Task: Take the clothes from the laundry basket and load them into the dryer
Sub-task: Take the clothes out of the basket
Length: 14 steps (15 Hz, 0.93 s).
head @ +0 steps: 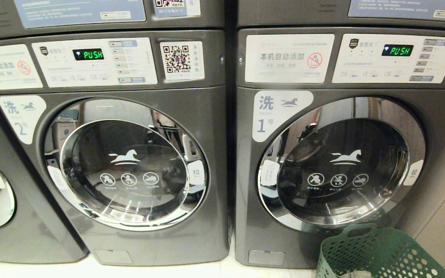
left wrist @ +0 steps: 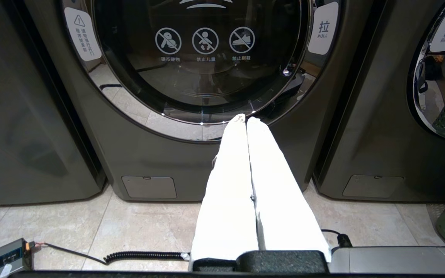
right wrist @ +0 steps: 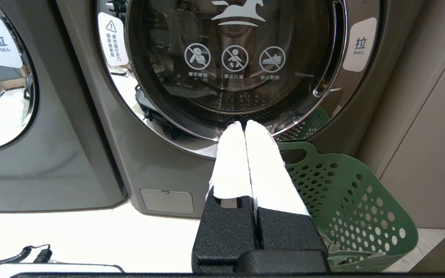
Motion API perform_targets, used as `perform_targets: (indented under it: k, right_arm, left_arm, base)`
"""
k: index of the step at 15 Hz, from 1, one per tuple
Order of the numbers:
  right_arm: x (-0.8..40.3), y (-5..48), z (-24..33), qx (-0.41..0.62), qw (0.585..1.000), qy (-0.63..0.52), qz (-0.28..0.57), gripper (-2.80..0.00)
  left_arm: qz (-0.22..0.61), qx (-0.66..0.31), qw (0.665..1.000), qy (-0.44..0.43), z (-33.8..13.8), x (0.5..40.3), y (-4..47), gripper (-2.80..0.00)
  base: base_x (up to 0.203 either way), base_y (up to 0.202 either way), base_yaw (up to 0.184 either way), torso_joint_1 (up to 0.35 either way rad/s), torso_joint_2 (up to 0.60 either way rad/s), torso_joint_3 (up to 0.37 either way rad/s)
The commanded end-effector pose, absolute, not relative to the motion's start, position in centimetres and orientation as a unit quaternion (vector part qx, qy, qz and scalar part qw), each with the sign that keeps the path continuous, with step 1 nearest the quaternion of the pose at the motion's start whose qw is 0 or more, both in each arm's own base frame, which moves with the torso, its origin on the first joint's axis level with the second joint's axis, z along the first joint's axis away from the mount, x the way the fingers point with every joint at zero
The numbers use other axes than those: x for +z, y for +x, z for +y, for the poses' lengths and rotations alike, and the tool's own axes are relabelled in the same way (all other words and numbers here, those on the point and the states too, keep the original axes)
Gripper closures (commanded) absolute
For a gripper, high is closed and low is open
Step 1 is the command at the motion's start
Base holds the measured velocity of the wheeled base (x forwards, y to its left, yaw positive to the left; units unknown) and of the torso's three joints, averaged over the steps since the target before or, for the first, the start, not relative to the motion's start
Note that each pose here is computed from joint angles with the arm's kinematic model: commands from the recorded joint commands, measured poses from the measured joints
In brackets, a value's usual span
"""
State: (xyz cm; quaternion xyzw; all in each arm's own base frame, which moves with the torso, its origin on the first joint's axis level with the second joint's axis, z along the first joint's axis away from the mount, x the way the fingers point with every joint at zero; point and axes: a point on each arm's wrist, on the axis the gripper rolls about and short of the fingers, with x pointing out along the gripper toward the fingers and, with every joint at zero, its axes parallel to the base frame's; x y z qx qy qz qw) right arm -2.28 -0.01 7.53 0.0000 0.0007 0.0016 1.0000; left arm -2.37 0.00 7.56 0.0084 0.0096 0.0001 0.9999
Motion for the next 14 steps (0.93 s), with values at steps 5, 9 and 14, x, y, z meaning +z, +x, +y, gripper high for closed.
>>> perform_targets:
  k: [5,9,14]
  right_arm:
    - [7.53,-2.28,0.0,0.002,1.0,-0.001,0.001,0.0]
    - [7.53,-2.28,0.0,0.002,1.0,0.0,0.001,0.0]
    - [7.53,-2.28,0.0,0.002,1.0,0.002,0.001,0.0]
  left_arm:
    - [0.008,0.001,1.0,0.008,0.0,7.57,-2.39,0.0]
    - [0.008,0.0,1.0,0.008,-0.01,7.57,-2.39,0.0]
    - [0.009,0.001,1.0,0.008,0.0,7.54,-2.38,0.0]
  base:
    - [0.0,0.0,0.0,0.001,0.0,-0.1]
    - [0.0,0.0,0.0,0.004,0.01,-0.201]
    - [0.0,0.0,0.0,0.001,0.0,-0.2]
